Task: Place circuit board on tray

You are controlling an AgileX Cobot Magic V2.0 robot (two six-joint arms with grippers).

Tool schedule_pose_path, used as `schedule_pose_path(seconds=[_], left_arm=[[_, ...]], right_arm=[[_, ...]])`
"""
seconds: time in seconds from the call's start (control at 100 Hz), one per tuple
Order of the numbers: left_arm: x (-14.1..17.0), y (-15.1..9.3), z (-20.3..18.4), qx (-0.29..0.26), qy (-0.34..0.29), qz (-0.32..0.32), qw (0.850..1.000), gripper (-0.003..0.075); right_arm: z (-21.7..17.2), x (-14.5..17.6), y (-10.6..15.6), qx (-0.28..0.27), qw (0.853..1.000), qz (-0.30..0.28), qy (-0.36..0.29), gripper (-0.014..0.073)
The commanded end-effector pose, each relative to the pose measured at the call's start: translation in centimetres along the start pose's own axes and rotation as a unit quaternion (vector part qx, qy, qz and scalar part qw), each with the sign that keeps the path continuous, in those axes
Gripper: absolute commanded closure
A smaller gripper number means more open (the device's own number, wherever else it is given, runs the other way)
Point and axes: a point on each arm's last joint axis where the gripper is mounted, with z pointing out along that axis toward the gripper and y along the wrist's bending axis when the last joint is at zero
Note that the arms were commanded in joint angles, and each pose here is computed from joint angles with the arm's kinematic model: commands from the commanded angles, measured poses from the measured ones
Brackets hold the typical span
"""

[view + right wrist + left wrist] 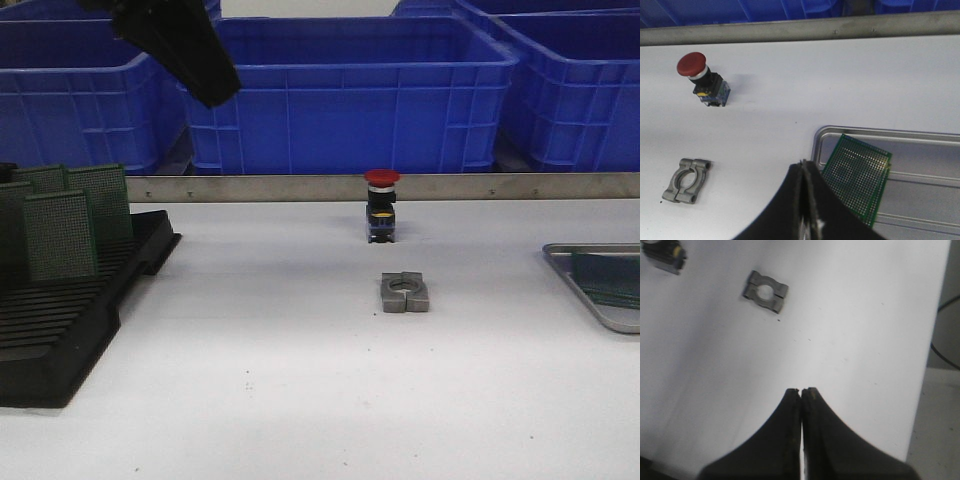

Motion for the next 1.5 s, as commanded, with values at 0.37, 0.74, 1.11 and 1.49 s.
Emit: schedule_pose_path(seconds=[0.37, 0.74, 1.11, 1.49], left_arm=[[3.7, -4.7, -8.6, -0.255, -0.241, -0.082, 0.933, 0.0741], [13.0, -11.3, -10.2, -0.364, -0.352, -0.101, 0.856, 0.0741], [21.0, -15.6, -10.9, -0.479, -0.418, -0.112, 0.764, 0.0741], [23.9, -18.1, -10.4, -0.543, -0.428, -0.112, 0.714, 0.0741]], right_arm=[[-8.7, -1.6, 3.0, 0.009, 0.985, -0.069, -0.159, 0.0655], [-11.9, 1.5, 6.1, -0.053, 0.97, -0.125, -0.201, 0.0655], [-15.1, 5.0, 6.6, -0.049, 0.949, -0.159, -0.266, 0.0655], [-17.0, 7.1, 6.5, -0.046, 0.931, -0.167, -0.322, 0.0655]])
